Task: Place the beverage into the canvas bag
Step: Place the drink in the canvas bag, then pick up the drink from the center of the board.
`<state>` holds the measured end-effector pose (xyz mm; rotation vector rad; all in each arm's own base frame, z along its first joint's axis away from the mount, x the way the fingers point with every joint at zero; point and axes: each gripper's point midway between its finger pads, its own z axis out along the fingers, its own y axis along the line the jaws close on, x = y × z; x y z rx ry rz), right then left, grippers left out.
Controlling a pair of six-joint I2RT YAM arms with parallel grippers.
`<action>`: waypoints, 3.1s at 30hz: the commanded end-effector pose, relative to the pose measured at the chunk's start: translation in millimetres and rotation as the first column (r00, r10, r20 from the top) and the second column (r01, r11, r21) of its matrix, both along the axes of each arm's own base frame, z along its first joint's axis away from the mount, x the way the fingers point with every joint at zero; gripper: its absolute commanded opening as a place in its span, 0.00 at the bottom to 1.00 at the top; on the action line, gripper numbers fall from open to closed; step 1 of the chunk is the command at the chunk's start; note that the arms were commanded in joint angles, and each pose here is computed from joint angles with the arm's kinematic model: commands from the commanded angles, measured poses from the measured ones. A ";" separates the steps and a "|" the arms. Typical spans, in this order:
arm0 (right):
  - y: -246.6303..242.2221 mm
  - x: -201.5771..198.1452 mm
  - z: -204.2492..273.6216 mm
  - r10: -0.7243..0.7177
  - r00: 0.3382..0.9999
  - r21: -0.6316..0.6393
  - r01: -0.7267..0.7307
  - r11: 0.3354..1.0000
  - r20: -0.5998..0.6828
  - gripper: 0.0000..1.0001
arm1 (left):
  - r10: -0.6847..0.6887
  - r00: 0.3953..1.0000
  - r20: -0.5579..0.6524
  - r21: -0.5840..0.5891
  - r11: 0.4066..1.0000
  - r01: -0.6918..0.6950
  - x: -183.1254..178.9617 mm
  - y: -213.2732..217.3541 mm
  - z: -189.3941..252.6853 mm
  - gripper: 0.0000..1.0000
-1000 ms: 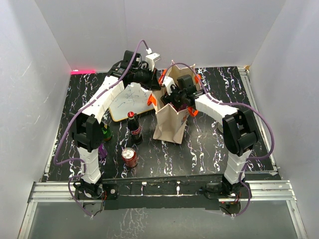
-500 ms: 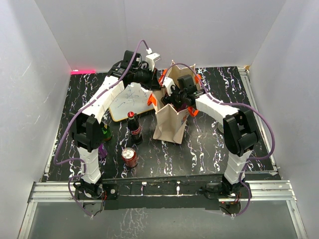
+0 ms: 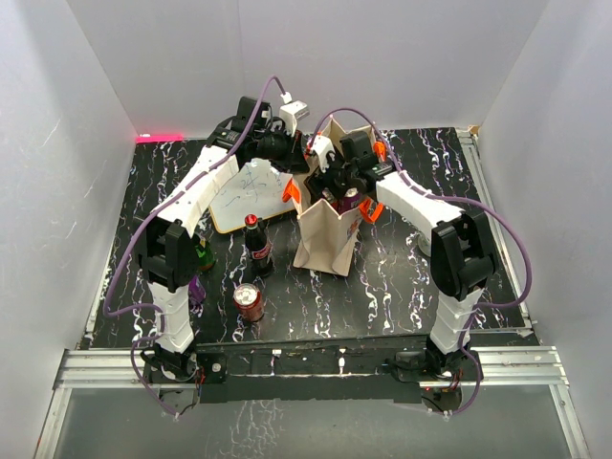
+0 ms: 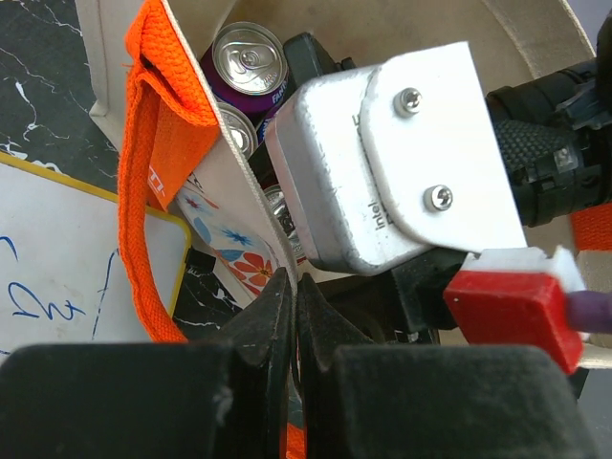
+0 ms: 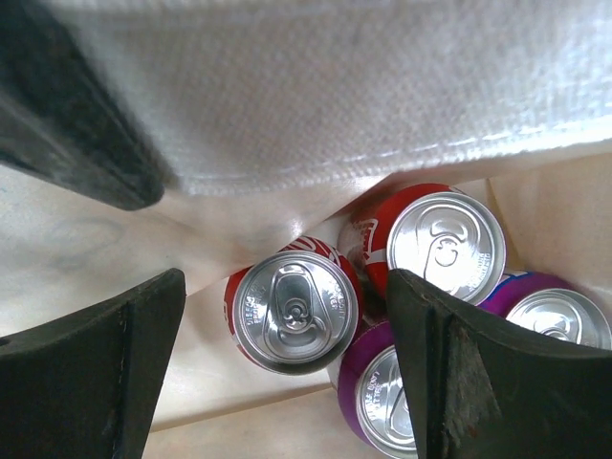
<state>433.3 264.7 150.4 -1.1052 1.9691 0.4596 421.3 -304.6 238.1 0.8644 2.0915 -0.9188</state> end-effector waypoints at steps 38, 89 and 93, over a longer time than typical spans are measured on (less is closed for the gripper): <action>1.8 -42.1 206.8 -0.063 0.985 0.307 0.011 0.952 0.158 0.88 | 0.003 0.929 0.369 0.132 0.990 -0.055 -99.8 92.3 108.9 0.86; -29.5 -19.6 229.4 -0.304 0.929 0.323 0.228 0.919 0.211 0.88 | -0.653 0.755 -0.063 0.471 0.648 0.599 -276.8 150.4 -137.3 0.93; -31.0 -19.6 228.9 -0.307 0.928 0.320 0.230 0.919 0.213 0.88 | -0.667 0.741 -0.080 0.465 0.632 0.619 -280.2 144.4 -141.9 0.88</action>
